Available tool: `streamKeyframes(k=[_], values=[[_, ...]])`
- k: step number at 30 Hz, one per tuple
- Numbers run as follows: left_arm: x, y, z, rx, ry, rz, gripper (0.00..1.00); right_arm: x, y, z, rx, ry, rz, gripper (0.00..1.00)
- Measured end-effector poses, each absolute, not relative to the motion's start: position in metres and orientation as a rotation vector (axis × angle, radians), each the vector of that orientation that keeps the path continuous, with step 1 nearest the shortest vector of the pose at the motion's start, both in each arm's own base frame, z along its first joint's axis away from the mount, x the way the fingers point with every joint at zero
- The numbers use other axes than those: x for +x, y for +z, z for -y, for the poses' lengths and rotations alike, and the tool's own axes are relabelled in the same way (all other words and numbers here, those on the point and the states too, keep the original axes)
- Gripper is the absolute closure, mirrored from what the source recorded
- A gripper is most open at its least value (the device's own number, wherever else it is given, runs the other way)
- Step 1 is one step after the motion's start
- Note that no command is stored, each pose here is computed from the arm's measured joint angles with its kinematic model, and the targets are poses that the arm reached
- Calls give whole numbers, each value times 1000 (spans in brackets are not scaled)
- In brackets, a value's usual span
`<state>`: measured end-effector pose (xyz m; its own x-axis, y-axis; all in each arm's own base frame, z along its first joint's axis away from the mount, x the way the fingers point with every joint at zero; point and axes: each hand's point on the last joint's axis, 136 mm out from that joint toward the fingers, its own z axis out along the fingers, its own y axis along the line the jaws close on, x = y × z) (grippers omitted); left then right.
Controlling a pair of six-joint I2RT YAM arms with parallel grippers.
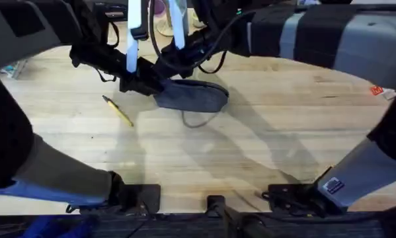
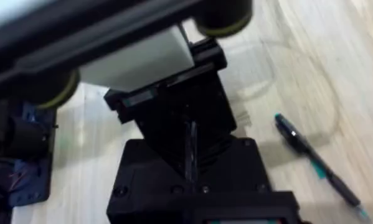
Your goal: Unzip the bag, pick up the pens from the table one at a time and place them inside, then zip the bag closed.
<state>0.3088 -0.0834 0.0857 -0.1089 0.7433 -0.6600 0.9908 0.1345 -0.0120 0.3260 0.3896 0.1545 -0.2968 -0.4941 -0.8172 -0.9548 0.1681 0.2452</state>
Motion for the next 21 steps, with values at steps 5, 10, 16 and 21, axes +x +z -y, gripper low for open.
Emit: streamKeyframes(k=[5,10,16,21], values=[[310,86,83,1659,-633,-1909,956,332,156,-395,-1360,1039,-1834,971],[314,87,80,1655,-614,-1909,956,336,158,-397,-1343,1034,-1825,971],[314,87,80,1655,-611,-1912,956,335,158,-397,-1322,1054,-1851,727],[311,87,81,1664,-623,-1911,956,346,160,-387,-1239,1051,-1933,42]])
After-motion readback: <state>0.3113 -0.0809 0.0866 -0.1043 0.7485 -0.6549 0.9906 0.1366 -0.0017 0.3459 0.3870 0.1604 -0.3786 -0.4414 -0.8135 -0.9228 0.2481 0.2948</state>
